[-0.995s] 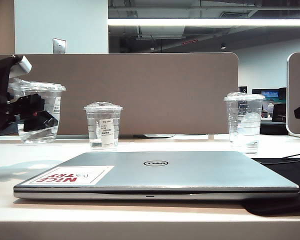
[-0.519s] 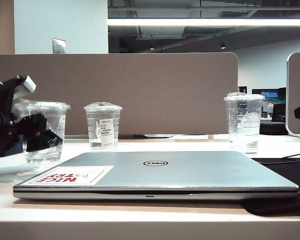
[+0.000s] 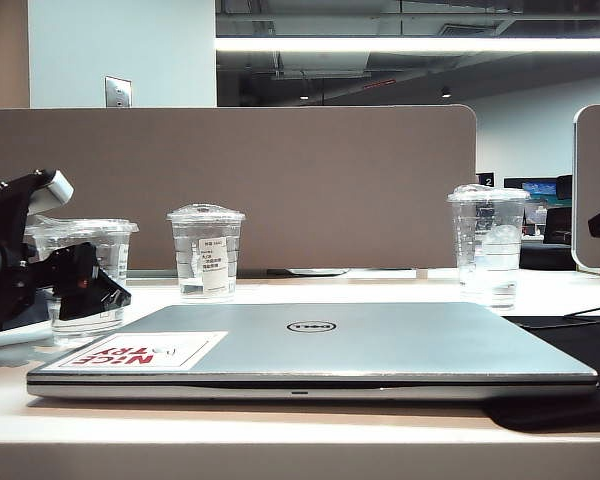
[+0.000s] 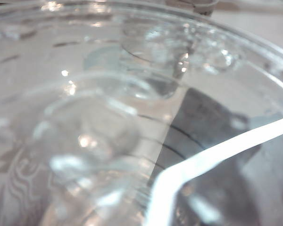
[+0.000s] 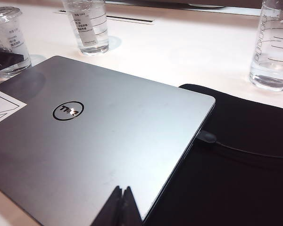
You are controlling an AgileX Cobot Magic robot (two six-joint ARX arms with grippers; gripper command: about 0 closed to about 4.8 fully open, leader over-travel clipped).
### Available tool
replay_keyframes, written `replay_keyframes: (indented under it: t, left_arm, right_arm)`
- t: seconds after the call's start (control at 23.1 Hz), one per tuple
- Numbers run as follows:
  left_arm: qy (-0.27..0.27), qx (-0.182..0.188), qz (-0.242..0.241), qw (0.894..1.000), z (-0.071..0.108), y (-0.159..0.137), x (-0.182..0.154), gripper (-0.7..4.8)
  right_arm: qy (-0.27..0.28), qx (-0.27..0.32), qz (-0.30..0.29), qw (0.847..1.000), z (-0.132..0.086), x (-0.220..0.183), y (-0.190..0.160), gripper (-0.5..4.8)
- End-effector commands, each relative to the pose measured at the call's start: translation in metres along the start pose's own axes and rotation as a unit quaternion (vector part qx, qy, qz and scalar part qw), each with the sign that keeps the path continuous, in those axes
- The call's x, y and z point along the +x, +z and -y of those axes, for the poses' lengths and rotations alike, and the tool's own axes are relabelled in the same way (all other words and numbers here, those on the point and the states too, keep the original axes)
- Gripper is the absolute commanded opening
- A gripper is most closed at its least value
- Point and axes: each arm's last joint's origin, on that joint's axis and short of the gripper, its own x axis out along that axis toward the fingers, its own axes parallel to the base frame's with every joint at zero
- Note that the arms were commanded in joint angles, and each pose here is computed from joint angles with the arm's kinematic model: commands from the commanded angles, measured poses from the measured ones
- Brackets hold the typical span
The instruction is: Pick up the coffee cup on the middle and place it on the left side of the laptop.
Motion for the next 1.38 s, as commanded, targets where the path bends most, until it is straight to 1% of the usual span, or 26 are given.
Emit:
replay_keyframes:
  t: [0.04, 0.09, 0.22, 0.35, 0.39, 0.48, 0.61, 0.87, 1.21, 1.3, 1.34, 1.38]
  left_arm:
    - [-0.006, -0.005, 0.011, 1.000, 0.000, 0.003, 0.000, 3.88]
    - [-0.015, -0.006, 0.010, 1.000, 0.001, 0.003, 0.000, 4.08]
    - [-0.036, -0.006, 0.009, 0.999, 0.002, 0.003, 0.000, 4.14]
    - [-0.040, -0.006, 0.010, 0.999, 0.004, 0.004, -0.004, 4.14]
    - [-0.040, -0.005, 0.011, 0.999, 0.005, 0.004, -0.009, 4.25]
    - [-0.035, 0.000, 0.014, 0.999, 0.006, 0.005, -0.018, 4.69]
    - [-0.020, 0.010, 0.027, 0.999, 0.009, 0.009, -0.039, 4.69]
    - [-0.003, 0.019, 0.043, 0.999, 0.016, 0.011, -0.061, 4.69]
    - [0.003, 0.026, 0.066, 0.998, 0.025, 0.011, -0.086, 4.66]
    - [0.002, 0.024, 0.076, 0.997, 0.028, 0.012, -0.093, 4.41]
    - [0.001, 0.029, 0.089, 0.996, 0.031, 0.014, -0.100, 3.55]
    - [0.000, 0.034, 0.103, 0.994, 0.034, 0.014, -0.108, 2.56]
  right_arm:
    - [0.001, 0.000, 0.008, 1.000, 0.000, 0.000, 0.001, -0.05]
    - [0.001, 0.000, 0.008, 1.000, 0.000, 0.000, 0.001, -0.05]
    - [0.001, 0.000, 0.008, 1.000, 0.000, 0.000, 0.001, -0.05]
    - [0.001, 0.000, 0.008, 1.000, 0.000, 0.000, 0.001, -0.05]
    - [0.001, 0.000, 0.008, 1.000, 0.000, 0.000, 0.001, -0.05]
    - [0.001, 0.000, 0.008, 1.000, 0.000, 0.000, 0.001, -0.05]
    - [0.001, 0.000, 0.009, 1.000, 0.000, 0.000, 0.001, -0.05]
    - [0.002, 0.000, 0.015, 1.000, 0.000, -0.001, 0.002, -0.05]
    - [0.001, -0.001, 0.059, 0.998, 0.000, -0.007, 0.008, -0.05]
    - [-0.005, 0.000, 0.068, 0.998, 0.001, -0.008, 0.009, -0.05]
    - [-0.017, 0.001, 0.074, 0.997, 0.003, -0.009, 0.010, -0.05]
    - [-0.029, 0.003, 0.080, 0.996, 0.006, -0.010, 0.011, -0.05]
